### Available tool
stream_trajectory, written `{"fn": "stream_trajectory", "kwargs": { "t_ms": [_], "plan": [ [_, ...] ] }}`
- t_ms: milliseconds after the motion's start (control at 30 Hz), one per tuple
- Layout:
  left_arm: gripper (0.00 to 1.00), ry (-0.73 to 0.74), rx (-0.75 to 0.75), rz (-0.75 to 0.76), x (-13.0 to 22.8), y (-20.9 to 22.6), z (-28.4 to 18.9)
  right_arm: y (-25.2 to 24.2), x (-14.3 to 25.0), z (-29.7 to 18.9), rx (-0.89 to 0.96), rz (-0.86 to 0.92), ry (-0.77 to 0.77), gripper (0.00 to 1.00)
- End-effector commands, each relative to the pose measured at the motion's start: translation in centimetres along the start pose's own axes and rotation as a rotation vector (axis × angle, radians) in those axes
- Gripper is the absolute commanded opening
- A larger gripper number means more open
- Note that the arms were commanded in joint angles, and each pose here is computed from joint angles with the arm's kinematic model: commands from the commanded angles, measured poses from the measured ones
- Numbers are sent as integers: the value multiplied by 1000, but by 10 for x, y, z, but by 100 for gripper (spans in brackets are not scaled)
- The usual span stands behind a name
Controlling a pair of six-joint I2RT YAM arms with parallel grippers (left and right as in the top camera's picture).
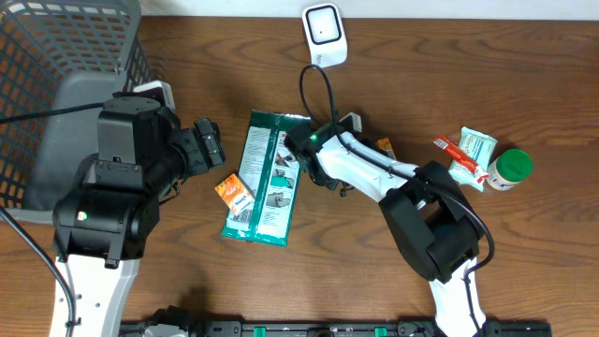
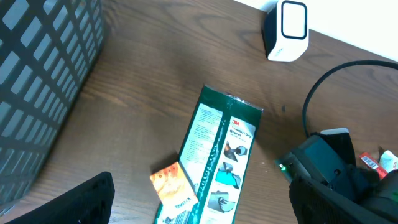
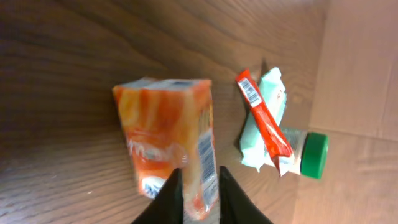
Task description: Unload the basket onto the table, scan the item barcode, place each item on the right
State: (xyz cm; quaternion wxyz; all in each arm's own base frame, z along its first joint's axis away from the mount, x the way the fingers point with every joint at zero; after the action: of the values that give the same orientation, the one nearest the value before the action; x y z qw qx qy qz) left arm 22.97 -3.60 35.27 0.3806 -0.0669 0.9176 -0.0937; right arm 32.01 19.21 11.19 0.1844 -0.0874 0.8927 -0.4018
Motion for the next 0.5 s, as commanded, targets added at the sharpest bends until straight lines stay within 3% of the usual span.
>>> {"fn": "stream_trajectory", "kwargs": {
  "t_ms": [0, 100, 233, 467],
  "plan": [
    [90, -19, -13, 1, -3, 1, -3, 5, 1, -2, -52, 21, 19, 20],
    [90, -19, -13, 1, -3, 1, -3, 7, 2, -2, -75, 22, 34, 26],
    [90, -19, -13, 1, -3, 1, -3, 7, 1, -2, -78, 21, 33, 47],
    [90, -18, -13, 1, -3, 1, -3, -13, -30, -25, -192, 36, 33, 49]
  ]
}}
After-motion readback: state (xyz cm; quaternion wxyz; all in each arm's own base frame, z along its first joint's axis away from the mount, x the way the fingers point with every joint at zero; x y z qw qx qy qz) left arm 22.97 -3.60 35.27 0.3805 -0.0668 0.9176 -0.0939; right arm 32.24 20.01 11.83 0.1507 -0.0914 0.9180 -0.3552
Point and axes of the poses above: each gripper's point midway between its finger pads, its own z axis out along the fingers, its own y axis along the line the jaws close on, x = y × z, the point moved 10 cm from there along -z, back along the fingers, and after that the axes turned 6 degrees about z, right-handed, at the moved point
